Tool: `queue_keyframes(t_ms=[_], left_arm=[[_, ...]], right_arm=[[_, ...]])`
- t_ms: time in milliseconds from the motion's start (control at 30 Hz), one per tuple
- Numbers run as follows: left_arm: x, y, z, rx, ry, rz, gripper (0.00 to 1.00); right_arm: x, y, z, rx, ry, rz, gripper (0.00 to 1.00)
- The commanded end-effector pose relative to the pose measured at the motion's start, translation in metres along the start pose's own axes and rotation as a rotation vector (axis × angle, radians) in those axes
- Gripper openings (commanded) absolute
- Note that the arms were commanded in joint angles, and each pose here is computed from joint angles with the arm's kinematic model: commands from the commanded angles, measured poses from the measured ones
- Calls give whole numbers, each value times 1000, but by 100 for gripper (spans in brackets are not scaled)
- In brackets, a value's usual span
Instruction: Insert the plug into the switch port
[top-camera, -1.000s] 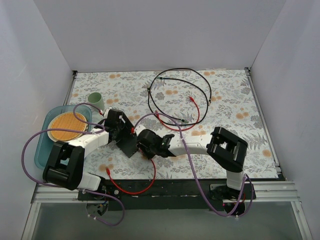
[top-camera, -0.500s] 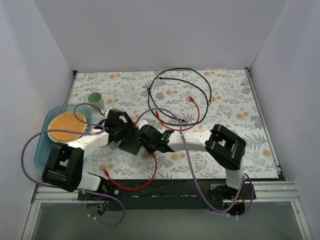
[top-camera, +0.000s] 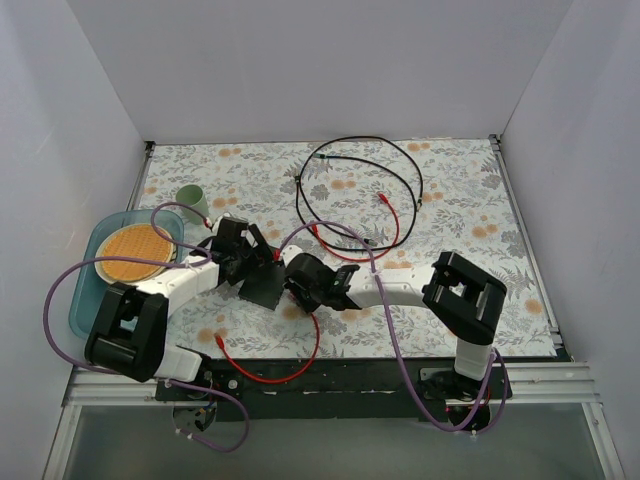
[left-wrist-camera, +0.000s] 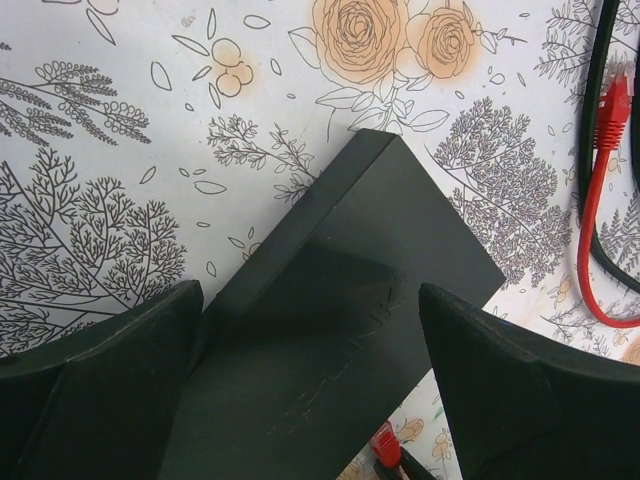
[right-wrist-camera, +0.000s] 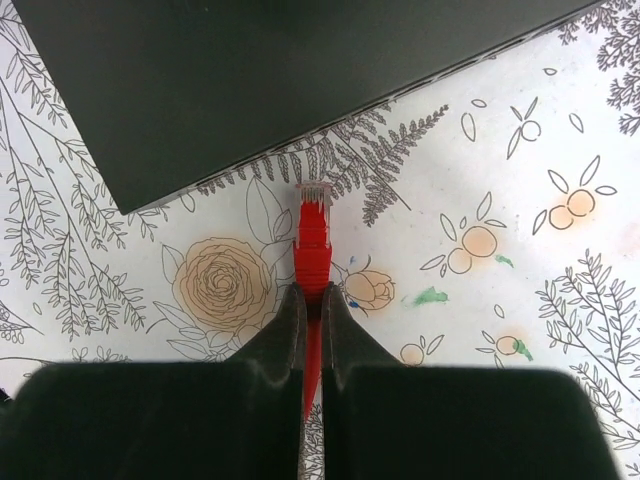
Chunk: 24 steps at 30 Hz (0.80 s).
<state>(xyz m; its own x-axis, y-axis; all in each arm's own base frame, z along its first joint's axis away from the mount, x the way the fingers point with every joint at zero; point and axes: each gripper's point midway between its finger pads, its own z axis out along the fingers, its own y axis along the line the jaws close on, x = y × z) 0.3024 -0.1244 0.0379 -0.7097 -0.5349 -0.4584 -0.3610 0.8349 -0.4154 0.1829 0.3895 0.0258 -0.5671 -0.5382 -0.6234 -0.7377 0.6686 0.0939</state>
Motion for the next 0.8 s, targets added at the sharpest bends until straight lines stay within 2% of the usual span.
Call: queue_keyframes(t_ms=[0, 767], left_arm=[[12, 20, 6, -82, 41, 41, 90], [21, 7, 8, -2, 98, 59, 90]], right_arm=[[-8, 13, -3, -50, -29, -21, 1], [-20, 26, 10, -59, -10, -41, 1]])
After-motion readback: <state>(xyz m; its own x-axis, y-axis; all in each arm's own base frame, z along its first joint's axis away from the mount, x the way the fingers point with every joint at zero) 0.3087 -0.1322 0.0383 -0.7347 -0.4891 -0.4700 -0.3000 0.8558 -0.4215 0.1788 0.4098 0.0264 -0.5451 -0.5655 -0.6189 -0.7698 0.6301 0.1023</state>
